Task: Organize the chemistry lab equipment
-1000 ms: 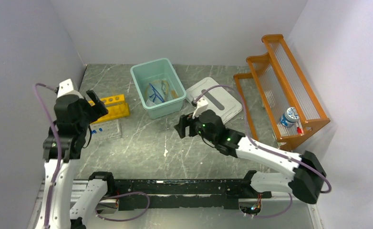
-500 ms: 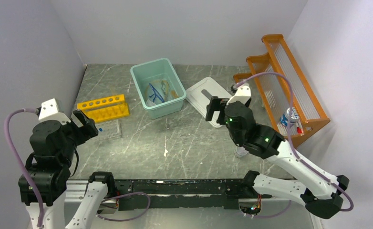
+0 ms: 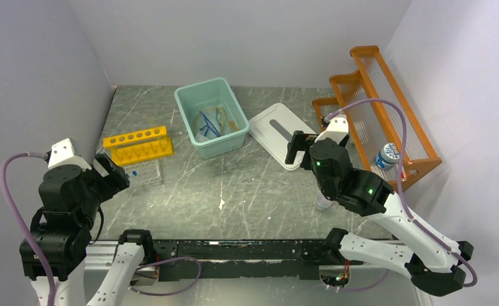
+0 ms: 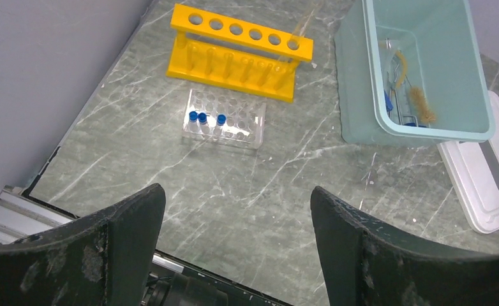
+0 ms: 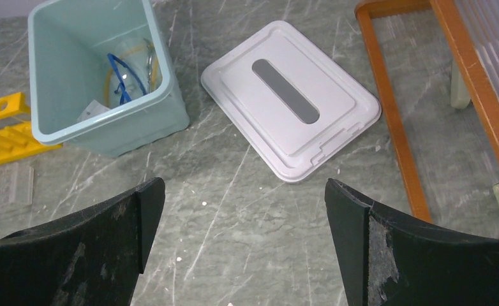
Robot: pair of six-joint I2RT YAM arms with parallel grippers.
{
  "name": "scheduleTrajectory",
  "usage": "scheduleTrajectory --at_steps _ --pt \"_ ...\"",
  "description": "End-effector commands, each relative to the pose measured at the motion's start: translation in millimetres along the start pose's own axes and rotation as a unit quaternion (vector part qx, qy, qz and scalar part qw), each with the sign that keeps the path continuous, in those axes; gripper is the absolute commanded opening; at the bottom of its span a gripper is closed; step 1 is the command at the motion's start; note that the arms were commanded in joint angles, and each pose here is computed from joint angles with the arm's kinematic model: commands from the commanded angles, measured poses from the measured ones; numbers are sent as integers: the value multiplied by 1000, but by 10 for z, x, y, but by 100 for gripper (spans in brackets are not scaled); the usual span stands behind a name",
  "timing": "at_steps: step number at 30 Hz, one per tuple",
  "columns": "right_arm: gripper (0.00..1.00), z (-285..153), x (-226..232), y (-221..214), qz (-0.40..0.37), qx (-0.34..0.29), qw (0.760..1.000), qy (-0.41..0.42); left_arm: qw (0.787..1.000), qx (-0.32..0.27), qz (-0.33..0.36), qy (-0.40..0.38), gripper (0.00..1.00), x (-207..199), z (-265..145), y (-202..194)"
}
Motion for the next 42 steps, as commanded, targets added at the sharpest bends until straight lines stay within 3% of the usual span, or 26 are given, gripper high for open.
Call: scheduleTrajectory --at_steps 1,7,12,16,21,26,30,33,42 --pt "100 -15 -38 60 -1 -15 1000 -4 1000 1 -7 -2 87 3 -23 -20" --pt "100 271 257 -294 -57 1 997 49 994 4 -1 -109 93 -283 34 -73" --pt "99 848 285 -620 -49 66 996 29 992 9 -8 -129 95 -345 125 -140" --pt "86 1380 139 -867 -1 120 992 48 987 21 -8 -160 96 -440 244 -238" --pt "60 1951 150 -1301 -11 191 980 60 978 27 -8 -205 97 -592 376 -287" --pt "57 2381 171 -1548 -52 230 971 52 975 46 6 -218 97 -680 537 -327" --pt "64 2590 184 -1733 -87 255 961 53 971 54 12 -231 97 -749 638 -340" --pt "63 2680 173 -1858 -111 275 953 55 970 58 12 -234 97 -776 700 -355" --pt "32 2730 274 -2208 -138 332 926 113 972 52 12 -227 97 -811 818 -309"
Point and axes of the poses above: each gripper's point midway between its finger pads, its own z axis out along the fingers, its own x axis along the line the jaws close on, y = z × x, the point moved 4 cm from there along -z, back along the fingers, and after that the axes turned 5 degrees about -z, right-handed, at the moved point
